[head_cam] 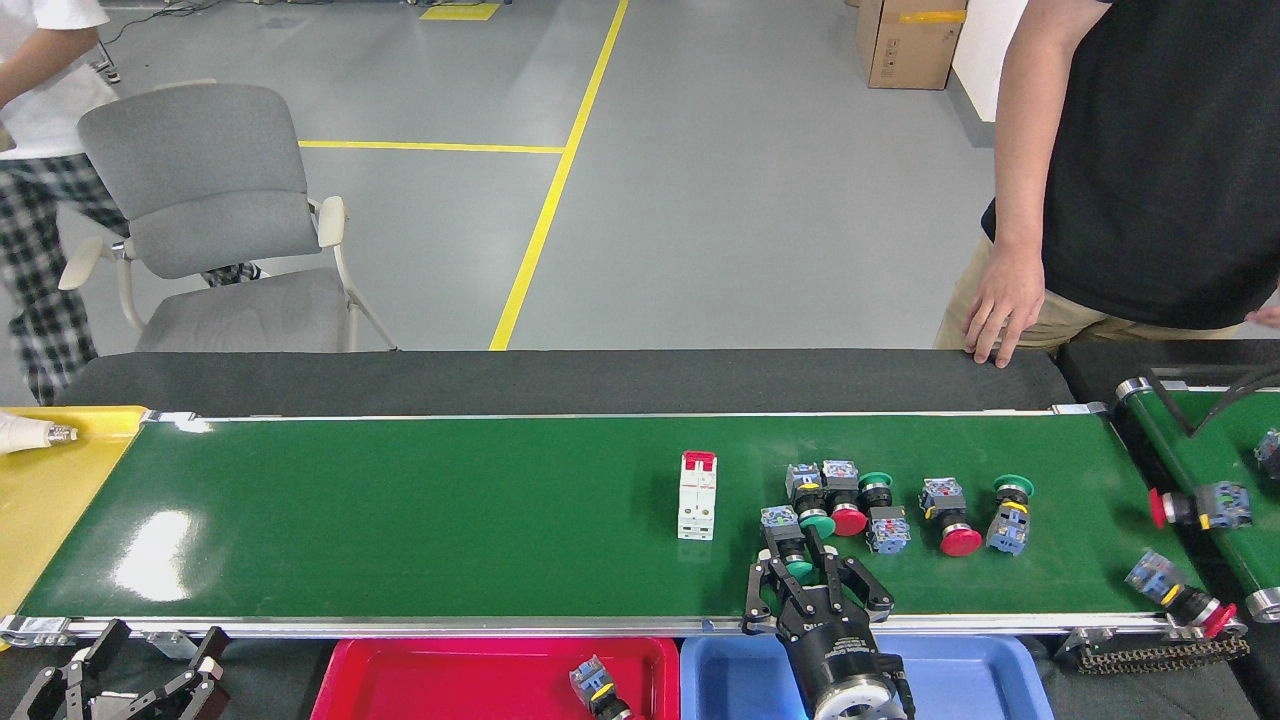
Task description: Pick switch part from conveyor to tray
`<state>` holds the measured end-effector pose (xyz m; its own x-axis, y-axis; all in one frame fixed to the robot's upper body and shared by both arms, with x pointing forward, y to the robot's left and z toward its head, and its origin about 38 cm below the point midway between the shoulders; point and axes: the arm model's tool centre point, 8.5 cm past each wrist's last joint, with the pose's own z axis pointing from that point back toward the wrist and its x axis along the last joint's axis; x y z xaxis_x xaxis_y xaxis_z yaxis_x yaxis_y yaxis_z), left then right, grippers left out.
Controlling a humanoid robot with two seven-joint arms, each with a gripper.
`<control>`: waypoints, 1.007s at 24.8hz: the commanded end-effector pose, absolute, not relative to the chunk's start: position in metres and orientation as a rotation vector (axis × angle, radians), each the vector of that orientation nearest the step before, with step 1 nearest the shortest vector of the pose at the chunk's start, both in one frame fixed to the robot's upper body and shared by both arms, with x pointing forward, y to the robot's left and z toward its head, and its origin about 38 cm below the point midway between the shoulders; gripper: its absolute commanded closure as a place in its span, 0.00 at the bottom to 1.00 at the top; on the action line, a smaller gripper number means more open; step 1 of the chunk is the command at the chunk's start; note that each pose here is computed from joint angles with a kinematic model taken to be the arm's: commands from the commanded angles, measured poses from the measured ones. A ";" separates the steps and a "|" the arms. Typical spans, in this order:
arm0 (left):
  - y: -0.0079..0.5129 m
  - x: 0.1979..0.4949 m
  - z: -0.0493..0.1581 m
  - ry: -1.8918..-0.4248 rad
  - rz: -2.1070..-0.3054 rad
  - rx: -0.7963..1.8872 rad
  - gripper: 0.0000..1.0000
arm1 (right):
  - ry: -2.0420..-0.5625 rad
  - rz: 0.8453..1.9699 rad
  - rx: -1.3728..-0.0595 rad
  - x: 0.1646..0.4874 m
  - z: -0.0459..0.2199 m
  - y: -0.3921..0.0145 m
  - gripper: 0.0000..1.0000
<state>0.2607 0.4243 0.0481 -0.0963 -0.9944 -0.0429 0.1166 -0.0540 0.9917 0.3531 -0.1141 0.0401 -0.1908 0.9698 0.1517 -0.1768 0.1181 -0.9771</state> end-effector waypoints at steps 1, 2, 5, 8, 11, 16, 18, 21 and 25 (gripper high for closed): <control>0.427 0.264 0.056 -1.177 -1.378 1.131 0.00 | -1.340 1.365 -0.850 0.350 0.042 -0.104 0.87; 0.427 0.264 0.056 -1.177 -1.378 1.131 0.00 | -1.354 1.370 -0.848 0.349 0.044 -0.101 0.87; 0.426 0.265 0.057 -1.179 -1.379 1.134 0.00 | -1.445 1.406 -0.825 0.340 0.059 -0.079 0.87; 0.426 0.265 0.058 -1.180 -1.381 1.133 0.00 | -1.630 1.502 -0.709 0.308 0.076 -0.044 0.87; 0.415 0.268 0.058 -1.221 -1.420 1.105 0.00 | -1.794 1.638 -0.525 0.269 0.077 -0.012 0.75; 0.391 0.281 0.063 -1.288 -1.473 1.078 0.00 | -1.871 1.733 -0.406 0.252 0.072 0.003 0.00; 0.364 0.291 0.057 -1.337 -1.524 1.021 0.00 | -1.873 1.712 -0.414 0.255 0.075 0.001 0.00; 0.341 0.293 0.064 -1.356 -1.570 1.000 0.00 | -1.829 1.605 -0.495 0.271 0.077 -0.024 0.00; 0.294 0.305 0.064 -1.348 -1.528 1.004 0.00 | -1.581 1.246 -0.829 0.296 0.064 -0.131 0.00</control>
<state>0.2968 0.3055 0.0573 -0.3467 -0.9377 -0.0211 0.0946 -0.0573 0.9939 0.2871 -0.1021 0.0571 -0.4706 0.8457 0.2518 -0.1158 0.2237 -0.9678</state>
